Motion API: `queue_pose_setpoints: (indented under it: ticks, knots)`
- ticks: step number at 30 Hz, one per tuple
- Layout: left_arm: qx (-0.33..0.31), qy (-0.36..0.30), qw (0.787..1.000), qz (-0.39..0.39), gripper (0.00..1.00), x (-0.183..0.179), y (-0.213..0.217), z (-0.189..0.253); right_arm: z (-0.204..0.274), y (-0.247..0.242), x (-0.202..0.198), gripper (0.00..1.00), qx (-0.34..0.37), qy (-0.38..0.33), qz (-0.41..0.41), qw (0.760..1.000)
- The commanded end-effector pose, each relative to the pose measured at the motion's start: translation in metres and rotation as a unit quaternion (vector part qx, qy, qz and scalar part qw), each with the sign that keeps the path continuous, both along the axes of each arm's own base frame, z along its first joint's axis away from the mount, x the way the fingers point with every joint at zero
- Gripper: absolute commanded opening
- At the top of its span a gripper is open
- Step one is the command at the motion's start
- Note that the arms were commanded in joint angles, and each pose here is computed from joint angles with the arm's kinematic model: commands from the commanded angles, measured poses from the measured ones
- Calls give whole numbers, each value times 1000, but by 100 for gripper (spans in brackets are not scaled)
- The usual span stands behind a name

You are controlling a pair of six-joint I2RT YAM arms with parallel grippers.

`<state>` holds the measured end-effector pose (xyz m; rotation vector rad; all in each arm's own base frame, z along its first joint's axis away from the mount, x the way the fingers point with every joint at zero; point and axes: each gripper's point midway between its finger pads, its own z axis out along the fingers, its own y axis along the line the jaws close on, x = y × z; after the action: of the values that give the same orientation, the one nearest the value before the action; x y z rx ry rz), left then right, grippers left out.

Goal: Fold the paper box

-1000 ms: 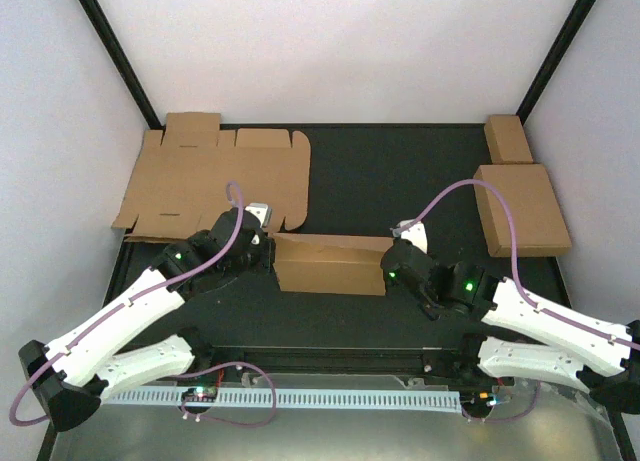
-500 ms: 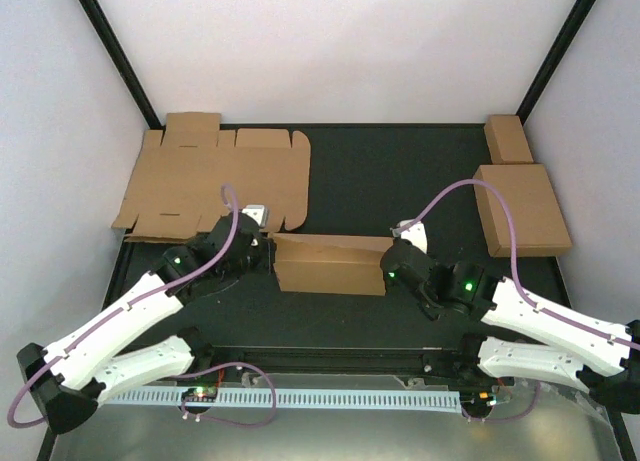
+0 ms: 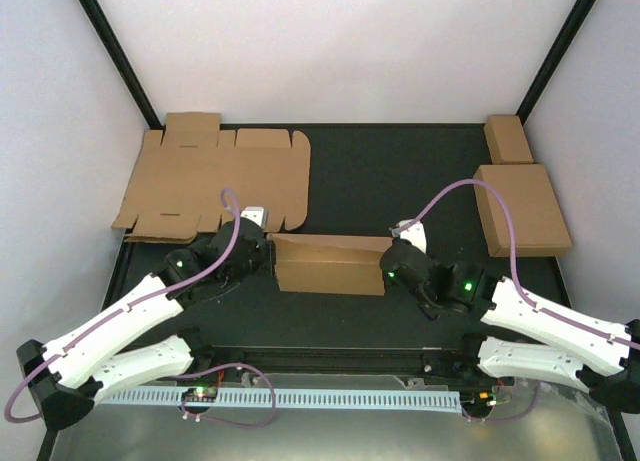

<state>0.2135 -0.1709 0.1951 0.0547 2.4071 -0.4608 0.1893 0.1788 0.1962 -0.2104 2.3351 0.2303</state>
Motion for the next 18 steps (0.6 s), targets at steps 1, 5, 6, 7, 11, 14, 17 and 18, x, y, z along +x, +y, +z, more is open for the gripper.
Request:
queue_pose_setpoints:
  ticks: [1,5,6,7,11,14,17,18]
  knots:
    - [125,62,990,22,2,-22,46,-37,-13,-3,-8,2,-17,23,10,1000]
    - [133,65,989,19,2,-23,47,-40,-14,-2,-8,2,-18,25,11,999]
    - [138,68,988,19,2,-23,48,-42,-14,-3,-8,2,-17,25,10,999]
    - [142,71,987,19,1,-23,49,-43,-13,-2,-8,2,-17,24,10,1000]
    - [162,74,984,21,2,-22,53,-42,-13,-3,-8,2,-19,25,11,999]
    - [179,77,981,22,2,-21,56,-40,-13,-3,-7,2,-18,24,10,999]
    - [188,81,979,20,2,-21,56,-40,-13,-3,-7,2,-19,25,10,999]
    - [186,84,979,19,1,-21,55,-42,-13,-2,-7,2,-18,25,10,999]
